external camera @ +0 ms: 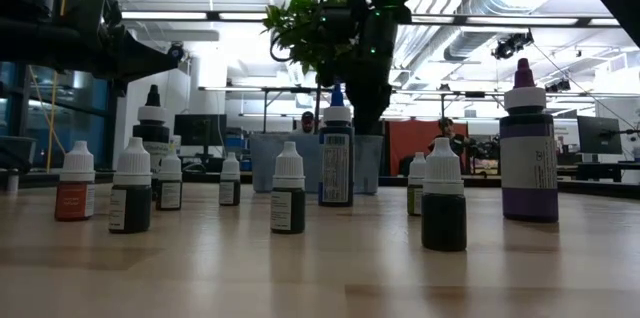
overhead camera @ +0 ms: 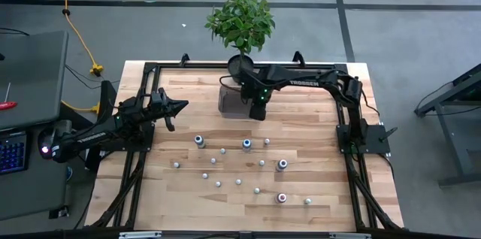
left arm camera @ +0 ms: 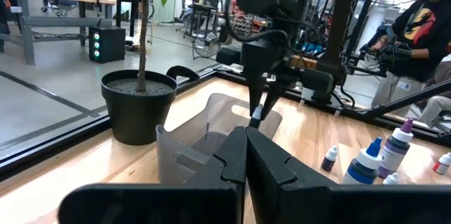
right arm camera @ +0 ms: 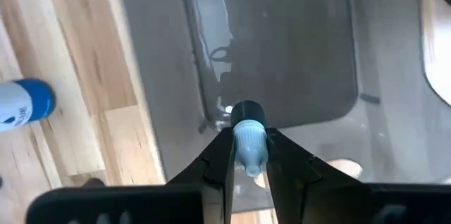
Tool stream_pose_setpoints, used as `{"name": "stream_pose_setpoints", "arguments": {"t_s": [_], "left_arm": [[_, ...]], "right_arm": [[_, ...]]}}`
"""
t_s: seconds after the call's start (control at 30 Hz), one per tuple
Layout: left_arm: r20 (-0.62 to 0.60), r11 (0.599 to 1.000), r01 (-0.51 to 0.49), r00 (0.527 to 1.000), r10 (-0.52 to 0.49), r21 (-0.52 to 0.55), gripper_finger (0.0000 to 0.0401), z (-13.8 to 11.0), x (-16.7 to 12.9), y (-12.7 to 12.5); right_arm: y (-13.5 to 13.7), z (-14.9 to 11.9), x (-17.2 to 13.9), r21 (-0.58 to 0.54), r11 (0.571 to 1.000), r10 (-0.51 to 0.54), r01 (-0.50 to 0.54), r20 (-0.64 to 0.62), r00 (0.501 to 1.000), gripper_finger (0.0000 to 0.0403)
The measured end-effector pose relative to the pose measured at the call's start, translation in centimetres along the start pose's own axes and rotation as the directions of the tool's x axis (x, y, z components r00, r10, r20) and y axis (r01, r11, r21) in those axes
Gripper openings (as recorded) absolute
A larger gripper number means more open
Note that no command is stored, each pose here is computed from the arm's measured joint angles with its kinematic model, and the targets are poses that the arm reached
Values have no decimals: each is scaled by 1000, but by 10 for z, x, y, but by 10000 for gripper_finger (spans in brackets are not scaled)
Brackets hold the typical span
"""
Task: Pick & Place food coloring
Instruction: Put the small green food coloring bottle into the black bin
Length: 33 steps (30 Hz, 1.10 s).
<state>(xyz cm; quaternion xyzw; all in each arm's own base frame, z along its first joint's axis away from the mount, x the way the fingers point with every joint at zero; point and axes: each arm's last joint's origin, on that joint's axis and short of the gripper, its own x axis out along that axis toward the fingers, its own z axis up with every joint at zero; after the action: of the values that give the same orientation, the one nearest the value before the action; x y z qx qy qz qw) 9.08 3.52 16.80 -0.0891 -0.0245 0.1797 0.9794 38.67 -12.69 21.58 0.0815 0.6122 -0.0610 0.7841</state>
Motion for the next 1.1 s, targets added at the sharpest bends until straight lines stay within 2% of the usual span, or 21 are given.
{"name": "stream_pose_setpoints", "arguments": {"t_s": [0.1,0.2,0.4,0.5,0.67,1.1], "left_arm": [[0,1000,0,1000,0,0,0,0,0,0],[0,1000,0,1000,0,0,0,0,0,0],[0,1000,0,1000,0,0,0,0,0,0],[0,1000,0,1000,0,0,0,0,0,0],[0,1000,0,1000,0,0,0,0,0,0],[0,1000,0,1000,0,0,0,0,0,0]], "right_arm": [[2,2,0,-33,999,0,1,14,1000,55],[1,2,4,-16,1000,-10,10,8,1000,55],[-5,-4,35,43,999,5,0,-130,992,55],[-4,-5,45,82,997,11,2,-160,987,56],[-4,-5,48,124,992,23,-3,-163,986,60],[-4,-7,49,128,992,26,-2,-186,982,64]]}}
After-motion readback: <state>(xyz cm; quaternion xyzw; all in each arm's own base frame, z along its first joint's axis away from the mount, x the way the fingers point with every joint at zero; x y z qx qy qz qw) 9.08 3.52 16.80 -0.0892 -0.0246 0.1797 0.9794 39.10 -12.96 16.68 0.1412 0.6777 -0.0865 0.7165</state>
